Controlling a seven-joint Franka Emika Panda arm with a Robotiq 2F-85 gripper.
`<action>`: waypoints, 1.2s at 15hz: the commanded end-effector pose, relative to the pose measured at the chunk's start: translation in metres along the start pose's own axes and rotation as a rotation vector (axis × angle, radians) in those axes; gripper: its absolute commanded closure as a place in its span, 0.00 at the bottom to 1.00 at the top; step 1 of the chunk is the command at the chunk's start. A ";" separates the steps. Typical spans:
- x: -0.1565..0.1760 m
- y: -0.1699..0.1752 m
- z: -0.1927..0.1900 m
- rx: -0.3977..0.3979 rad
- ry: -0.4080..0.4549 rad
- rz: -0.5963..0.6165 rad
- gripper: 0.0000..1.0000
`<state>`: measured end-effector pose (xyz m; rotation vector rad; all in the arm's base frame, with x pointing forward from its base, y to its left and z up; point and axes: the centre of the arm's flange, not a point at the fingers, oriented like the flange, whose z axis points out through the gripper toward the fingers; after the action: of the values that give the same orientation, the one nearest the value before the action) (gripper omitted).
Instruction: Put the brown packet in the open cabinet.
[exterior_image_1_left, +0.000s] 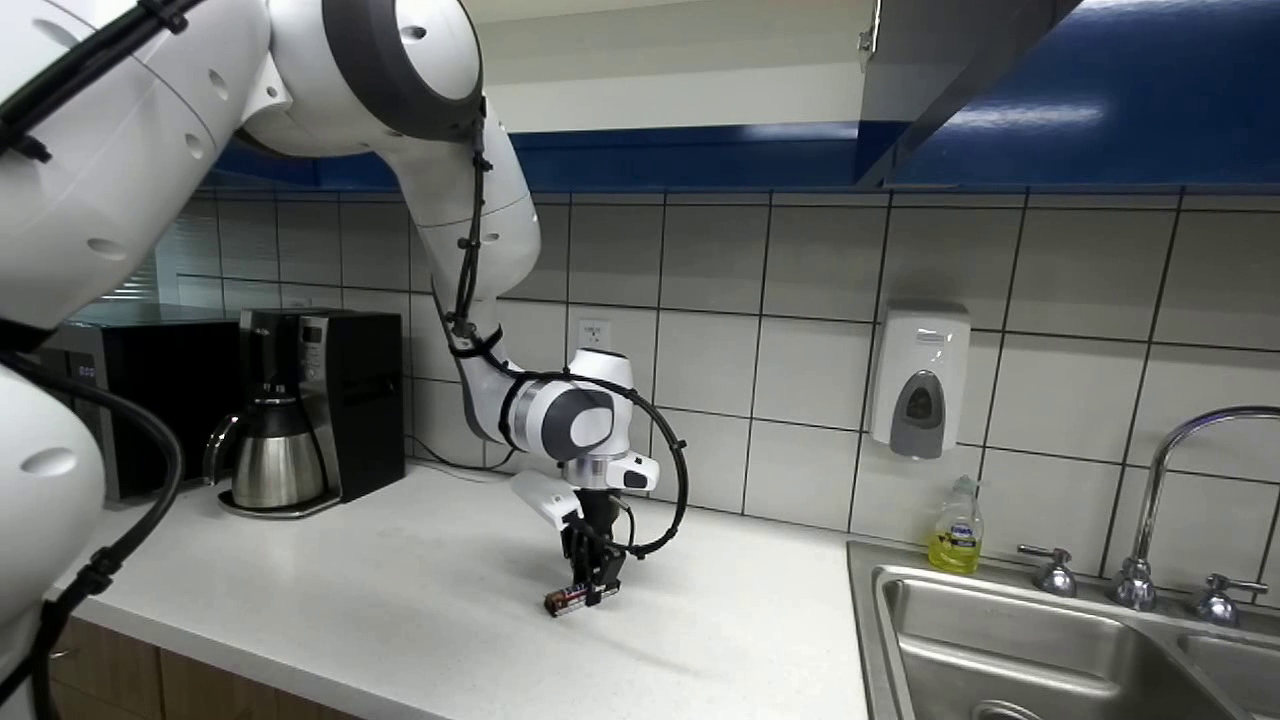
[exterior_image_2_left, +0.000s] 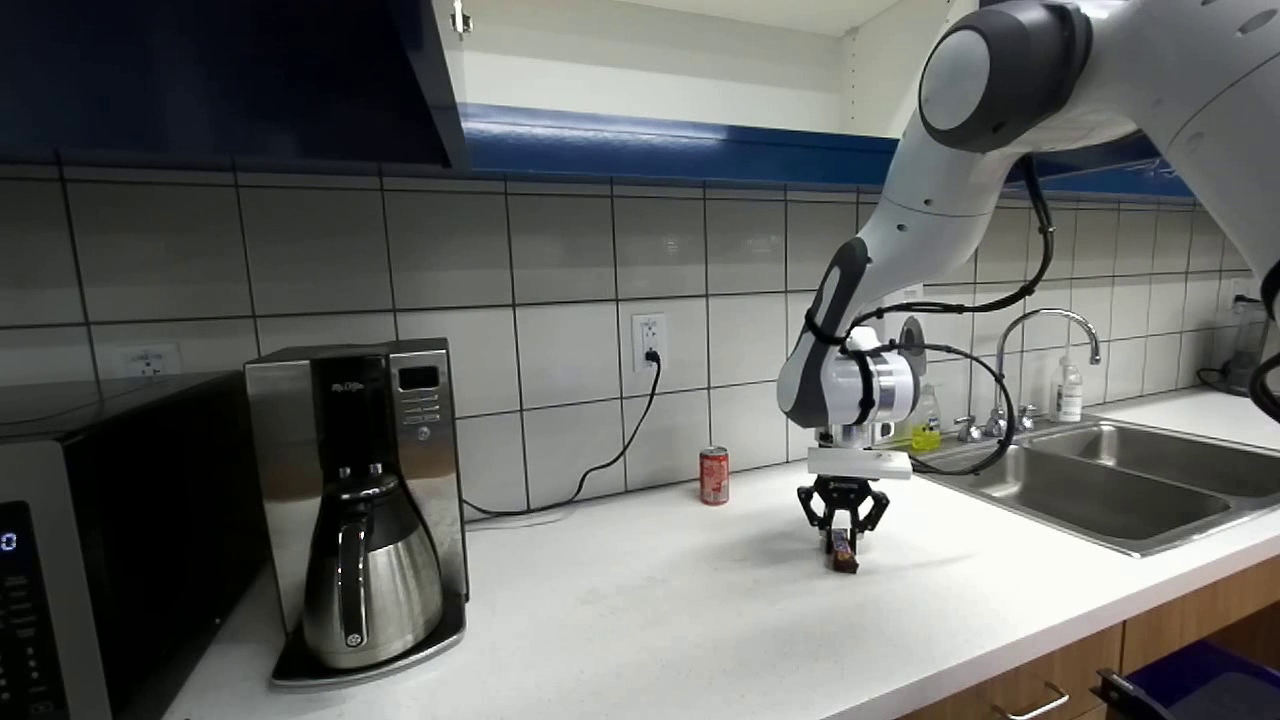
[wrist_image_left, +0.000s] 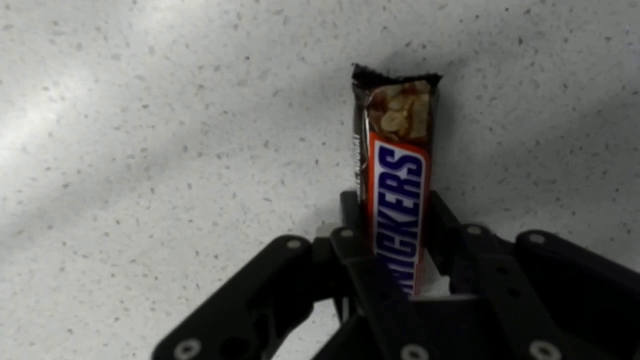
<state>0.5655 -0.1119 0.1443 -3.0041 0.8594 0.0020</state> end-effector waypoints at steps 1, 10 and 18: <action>0.001 -0.005 -0.005 -0.007 0.003 -0.007 0.91; -0.017 -0.009 -0.080 0.043 0.046 -0.163 0.92; -0.045 -0.001 -0.122 0.042 0.029 -0.324 0.92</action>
<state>0.5515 -0.0919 0.2431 -3.0581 0.4541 -0.0827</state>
